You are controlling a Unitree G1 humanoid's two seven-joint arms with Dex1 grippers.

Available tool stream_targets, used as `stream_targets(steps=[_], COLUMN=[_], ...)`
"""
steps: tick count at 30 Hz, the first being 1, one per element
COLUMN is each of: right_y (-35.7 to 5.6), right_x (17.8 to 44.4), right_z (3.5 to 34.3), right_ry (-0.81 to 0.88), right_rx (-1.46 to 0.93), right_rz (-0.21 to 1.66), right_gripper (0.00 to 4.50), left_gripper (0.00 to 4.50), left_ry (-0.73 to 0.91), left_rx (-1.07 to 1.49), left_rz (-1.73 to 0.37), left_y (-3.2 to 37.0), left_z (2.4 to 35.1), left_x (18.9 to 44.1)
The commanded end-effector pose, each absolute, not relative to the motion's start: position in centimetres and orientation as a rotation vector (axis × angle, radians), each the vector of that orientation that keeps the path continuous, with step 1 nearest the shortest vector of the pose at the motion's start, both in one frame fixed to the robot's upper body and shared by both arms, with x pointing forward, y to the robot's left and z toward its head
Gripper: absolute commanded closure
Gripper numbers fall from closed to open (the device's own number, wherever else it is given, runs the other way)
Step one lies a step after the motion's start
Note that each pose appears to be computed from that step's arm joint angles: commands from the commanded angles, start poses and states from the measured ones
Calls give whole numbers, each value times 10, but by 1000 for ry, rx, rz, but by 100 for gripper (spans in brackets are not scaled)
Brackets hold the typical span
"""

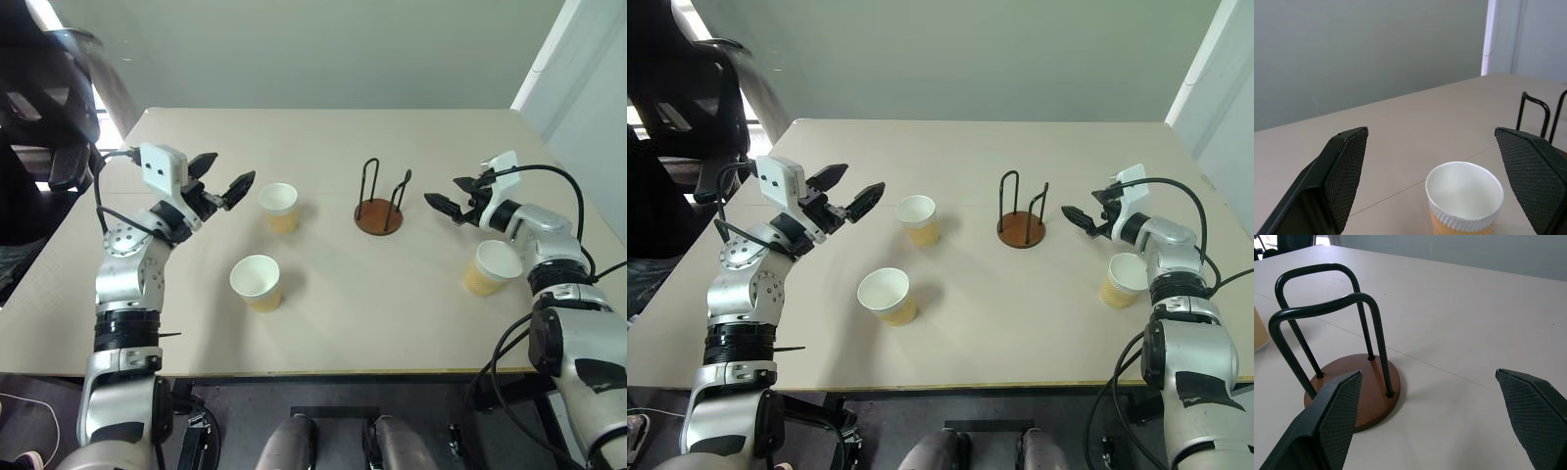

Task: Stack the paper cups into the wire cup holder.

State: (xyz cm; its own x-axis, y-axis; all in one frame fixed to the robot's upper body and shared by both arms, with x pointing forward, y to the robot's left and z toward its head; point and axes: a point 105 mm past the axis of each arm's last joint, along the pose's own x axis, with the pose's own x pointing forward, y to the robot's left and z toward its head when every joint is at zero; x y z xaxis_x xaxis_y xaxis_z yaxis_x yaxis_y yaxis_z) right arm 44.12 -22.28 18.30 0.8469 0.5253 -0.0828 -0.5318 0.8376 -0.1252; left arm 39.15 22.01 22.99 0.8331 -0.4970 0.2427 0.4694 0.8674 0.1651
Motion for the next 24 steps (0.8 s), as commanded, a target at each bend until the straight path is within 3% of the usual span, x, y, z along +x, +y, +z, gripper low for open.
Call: stream_targets(steps=[1, 17, 24], right_y=[-224, -223, -228], right_x=[441, 439, 432], right_z=[199, 196, 187], right_ry=[-9, 36, 135], right_rx=[-151, -170, -229], right_rz=[559, 583, 621], right_gripper=[0, 0, 0], left_gripper=[5, 5, 5], left_ry=[-331, -333, -334], left_rx=[118, 136, 136], left_rz=[-515, -505, -514], left_y=[223, 224, 222], left_z=[246, 245, 245], left_x=[389, 390, 393])
